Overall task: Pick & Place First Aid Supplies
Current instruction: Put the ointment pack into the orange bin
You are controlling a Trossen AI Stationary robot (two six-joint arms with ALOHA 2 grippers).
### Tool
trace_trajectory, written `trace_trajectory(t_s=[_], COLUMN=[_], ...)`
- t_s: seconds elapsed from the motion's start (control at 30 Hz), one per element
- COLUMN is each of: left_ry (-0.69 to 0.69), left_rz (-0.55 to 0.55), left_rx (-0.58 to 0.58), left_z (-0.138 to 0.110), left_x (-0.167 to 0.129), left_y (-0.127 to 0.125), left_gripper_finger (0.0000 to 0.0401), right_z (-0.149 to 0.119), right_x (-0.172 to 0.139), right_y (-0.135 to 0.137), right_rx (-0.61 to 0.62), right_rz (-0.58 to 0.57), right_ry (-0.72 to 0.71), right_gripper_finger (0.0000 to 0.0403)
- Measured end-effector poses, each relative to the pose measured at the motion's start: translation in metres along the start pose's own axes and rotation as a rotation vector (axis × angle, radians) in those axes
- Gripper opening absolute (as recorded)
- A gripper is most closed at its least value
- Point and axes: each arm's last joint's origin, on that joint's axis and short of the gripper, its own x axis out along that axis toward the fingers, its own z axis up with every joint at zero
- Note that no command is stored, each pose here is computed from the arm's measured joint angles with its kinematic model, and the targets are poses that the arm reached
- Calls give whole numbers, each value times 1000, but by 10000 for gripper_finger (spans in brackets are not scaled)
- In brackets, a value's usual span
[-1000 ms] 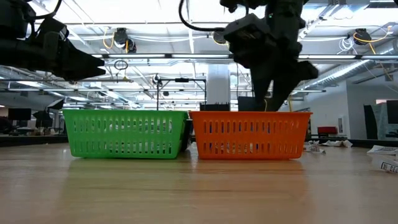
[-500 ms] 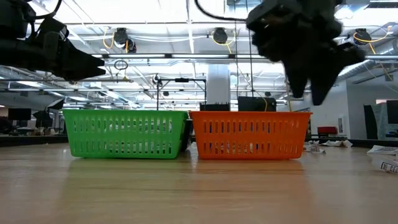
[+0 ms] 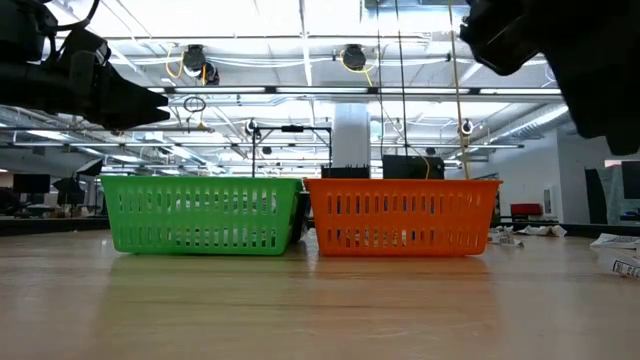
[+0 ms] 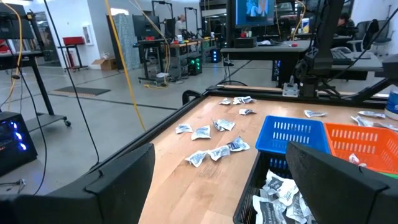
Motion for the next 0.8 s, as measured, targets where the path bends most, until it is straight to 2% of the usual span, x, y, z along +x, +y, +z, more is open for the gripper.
trace_trajectory(t_s=[0.3,0.8], left_ry=[0,0], left_rz=[0,0], left_rx=[0,0], left_z=[0,0], left_x=[0,0], left_y=[0,0], left_gripper_finger=[365,365], right_z=[-19,-18], right_x=[31,71], right_y=[15,11], right_rx=[-62,-129], right_rz=[34,-85], right_ry=[58,58], right_gripper_finger=[183,183])
